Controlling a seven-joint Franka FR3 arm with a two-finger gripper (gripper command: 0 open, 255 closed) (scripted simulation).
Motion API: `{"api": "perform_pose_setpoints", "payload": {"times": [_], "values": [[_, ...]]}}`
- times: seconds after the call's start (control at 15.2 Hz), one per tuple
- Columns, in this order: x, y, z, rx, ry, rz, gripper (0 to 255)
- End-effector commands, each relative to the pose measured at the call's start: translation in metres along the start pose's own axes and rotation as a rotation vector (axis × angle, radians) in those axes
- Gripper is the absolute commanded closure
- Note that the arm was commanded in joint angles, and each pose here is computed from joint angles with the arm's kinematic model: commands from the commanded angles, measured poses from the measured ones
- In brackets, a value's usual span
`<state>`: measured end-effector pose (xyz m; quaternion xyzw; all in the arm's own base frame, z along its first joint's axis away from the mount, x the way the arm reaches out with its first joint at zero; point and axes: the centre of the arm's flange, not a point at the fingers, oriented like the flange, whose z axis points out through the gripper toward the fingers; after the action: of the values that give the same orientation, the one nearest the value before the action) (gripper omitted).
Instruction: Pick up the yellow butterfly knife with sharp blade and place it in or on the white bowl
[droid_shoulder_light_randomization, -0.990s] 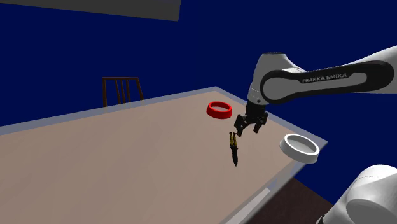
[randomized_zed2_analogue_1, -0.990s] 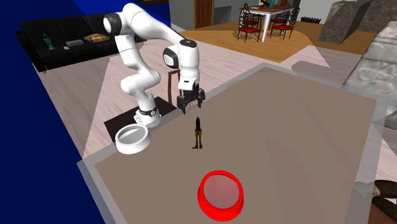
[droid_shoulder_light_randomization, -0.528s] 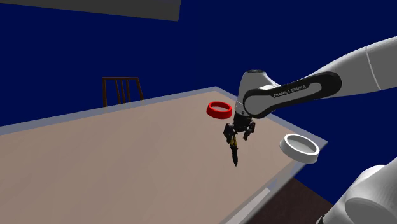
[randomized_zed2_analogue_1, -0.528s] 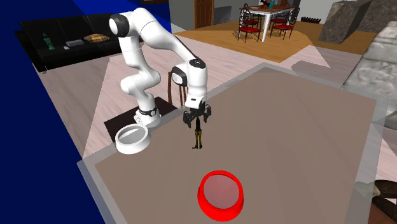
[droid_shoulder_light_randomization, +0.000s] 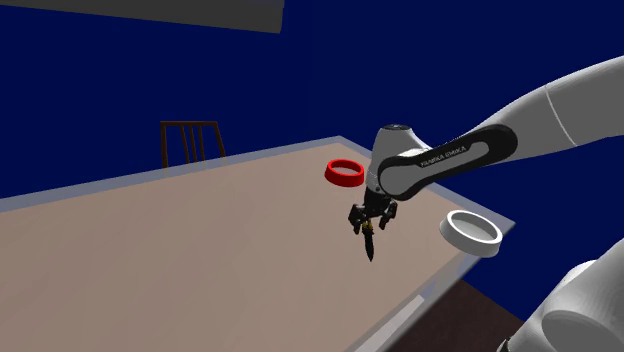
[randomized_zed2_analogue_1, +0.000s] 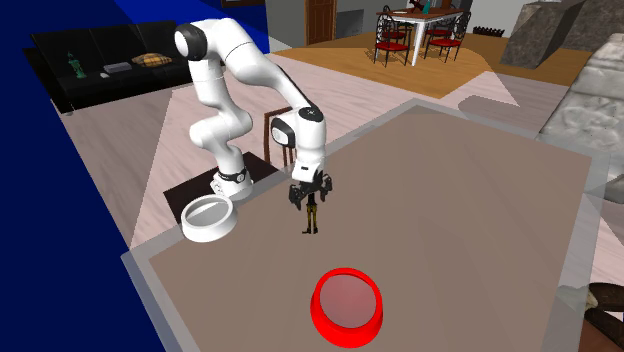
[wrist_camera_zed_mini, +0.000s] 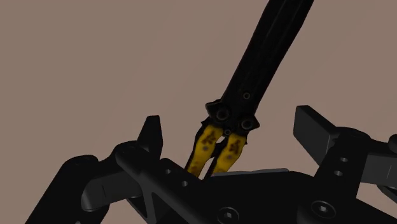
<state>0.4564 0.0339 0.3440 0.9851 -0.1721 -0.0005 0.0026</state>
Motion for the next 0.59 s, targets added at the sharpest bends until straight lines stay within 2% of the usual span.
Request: {"api": "perform_pose_setpoints", "payload": {"times": [0.0, 0.33, 0.4, 0.53], "values": [[0.0002, 0.0, 0.0012, 0.0, 0.001, 0.0, 0], [0.0002, 0.0, 0.0012, 0.0, 0.001, 0.0, 0], [0.0002, 0.0, 0.0012, 0.0, 0.001, 0.0, 255], [0.0002, 0.0, 0.0011, 0.0, 0.001, 0.0, 255]]}}
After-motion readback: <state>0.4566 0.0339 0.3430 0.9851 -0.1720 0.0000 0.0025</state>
